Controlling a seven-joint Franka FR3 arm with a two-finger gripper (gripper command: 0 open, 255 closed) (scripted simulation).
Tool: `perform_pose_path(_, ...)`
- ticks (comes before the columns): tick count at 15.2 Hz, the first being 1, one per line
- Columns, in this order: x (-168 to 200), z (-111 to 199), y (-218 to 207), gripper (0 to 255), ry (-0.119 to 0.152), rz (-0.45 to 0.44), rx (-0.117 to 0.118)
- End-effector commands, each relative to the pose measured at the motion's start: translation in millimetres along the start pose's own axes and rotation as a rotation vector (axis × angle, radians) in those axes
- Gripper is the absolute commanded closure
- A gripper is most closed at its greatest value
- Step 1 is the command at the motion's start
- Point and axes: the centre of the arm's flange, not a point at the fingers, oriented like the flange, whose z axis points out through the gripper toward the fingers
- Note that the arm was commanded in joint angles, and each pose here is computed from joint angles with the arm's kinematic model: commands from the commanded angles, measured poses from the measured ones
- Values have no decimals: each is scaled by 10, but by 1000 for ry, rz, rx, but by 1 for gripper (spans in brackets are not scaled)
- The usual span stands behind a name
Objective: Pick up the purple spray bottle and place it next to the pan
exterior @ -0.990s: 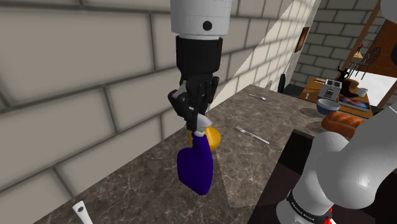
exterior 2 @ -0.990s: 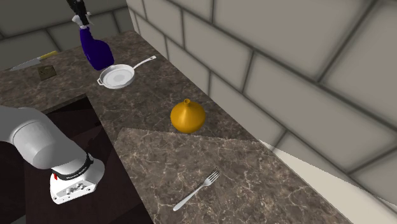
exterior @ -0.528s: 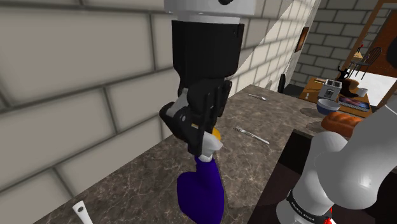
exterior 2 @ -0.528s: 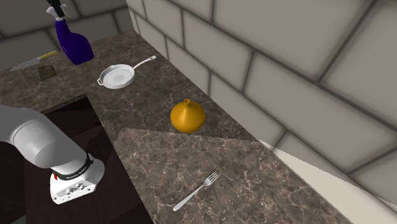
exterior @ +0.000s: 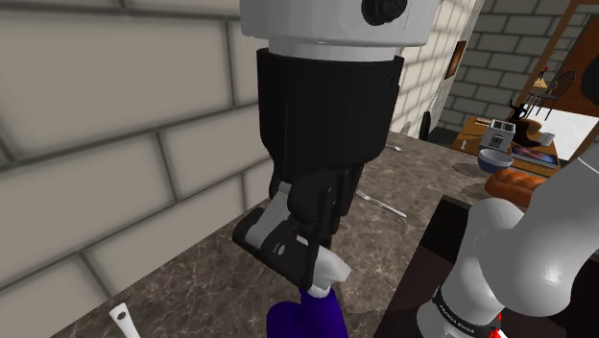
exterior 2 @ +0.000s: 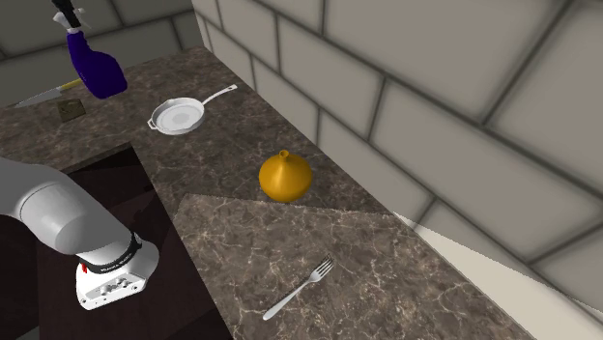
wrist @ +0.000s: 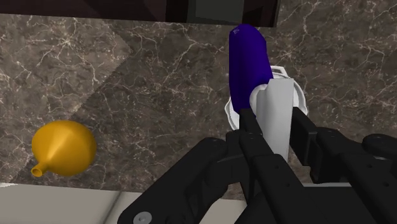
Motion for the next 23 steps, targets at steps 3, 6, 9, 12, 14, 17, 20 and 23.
perform_pose_path(3,5,223,-1,255,0,0,0)
perform_pose_path(6,8,381,0,255,0,0,0)
perform_pose_path(9,11,539,2,255,0,0,0)
perform_pose_path(12,14,698,3,255,0,0,0)
perform_pose_path(14,17,803,4,255,0,0,0)
perform_pose_path(17,20,962,5,255,0,0,0)
perform_pose_path(20,23,1120,7,255,0,0,0)
perform_pose_path(23,26,1279,8,255,0,0,0)
